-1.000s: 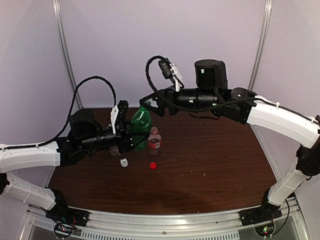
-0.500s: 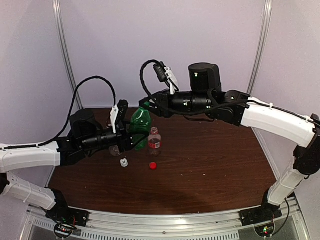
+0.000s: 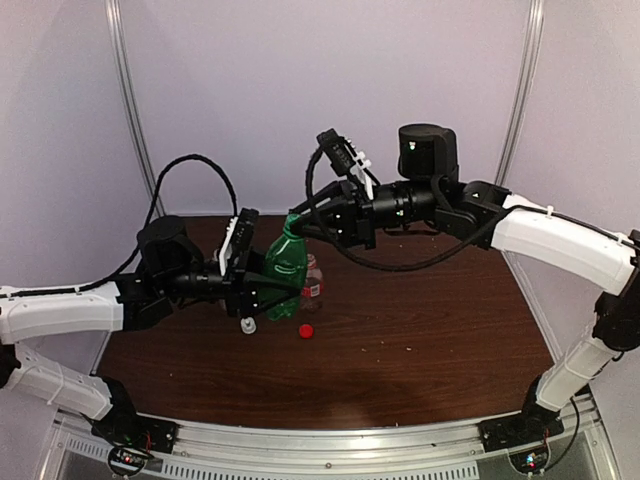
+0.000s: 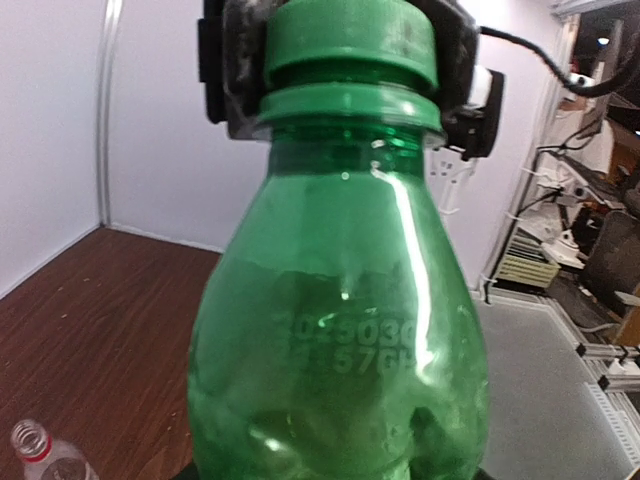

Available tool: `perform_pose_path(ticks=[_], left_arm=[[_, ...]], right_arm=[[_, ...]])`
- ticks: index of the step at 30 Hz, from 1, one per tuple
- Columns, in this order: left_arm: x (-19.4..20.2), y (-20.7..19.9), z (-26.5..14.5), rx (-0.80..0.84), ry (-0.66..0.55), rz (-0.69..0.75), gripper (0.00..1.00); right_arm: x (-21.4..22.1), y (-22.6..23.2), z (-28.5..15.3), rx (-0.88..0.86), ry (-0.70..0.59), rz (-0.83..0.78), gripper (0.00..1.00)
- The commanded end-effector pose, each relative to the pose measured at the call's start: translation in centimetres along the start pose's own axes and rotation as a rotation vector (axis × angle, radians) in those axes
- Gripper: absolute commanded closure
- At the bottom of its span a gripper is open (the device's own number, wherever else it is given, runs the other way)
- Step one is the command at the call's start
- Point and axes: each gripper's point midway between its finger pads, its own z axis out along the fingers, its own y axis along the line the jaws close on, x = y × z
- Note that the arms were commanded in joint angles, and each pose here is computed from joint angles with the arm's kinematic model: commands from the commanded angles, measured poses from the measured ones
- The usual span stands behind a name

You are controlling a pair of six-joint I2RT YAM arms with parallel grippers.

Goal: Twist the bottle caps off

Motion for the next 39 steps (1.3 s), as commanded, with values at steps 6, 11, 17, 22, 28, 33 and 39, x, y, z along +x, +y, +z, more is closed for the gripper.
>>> perform_pose_path(ticks=[6,11,17,22,28,33,39], left_arm=[[-2.6,-8.0,-1.1,0.46,-0.071,0.128,0.75],[-2.3,-6.9,-0.5,0.405,-0.057,0.122,0.75],[-2.5,-3.5,0.6,0.197,-0.026,0.126,0.75],[-2.5,-0.6,0.8,0.017,-0.006,0.118,0.75],[-3.2,1.7,0.5,-0.133,-0.042,0.1,0.75],[-3.4,2.7,0.3,-0.191,-0.056,0.085,0.75],[-3.4,2.9,0.3,-0.202,-0.065,0.079,0.75]], right_arm=[[1.2,4.1,-2.4,-0.385,0.087,-0.181,0.79],[0.2,2.9,-2.5,-0.279,0.059,-0.153,0.57],[-2.4,1.5,-3.5,-0.078,-0.021,-0.054,0.32],[-4.1,0.2,-3.8,0.111,-0.083,0.059,0.21],[-4.6,-1.9,-3.3,0.36,-0.14,0.129,0.13],[-3.8,-3.7,-2.2,0.462,-0.134,0.178,0.12],[-2.7,-4.1,-0.4,0.456,-0.091,0.195,0.2]])
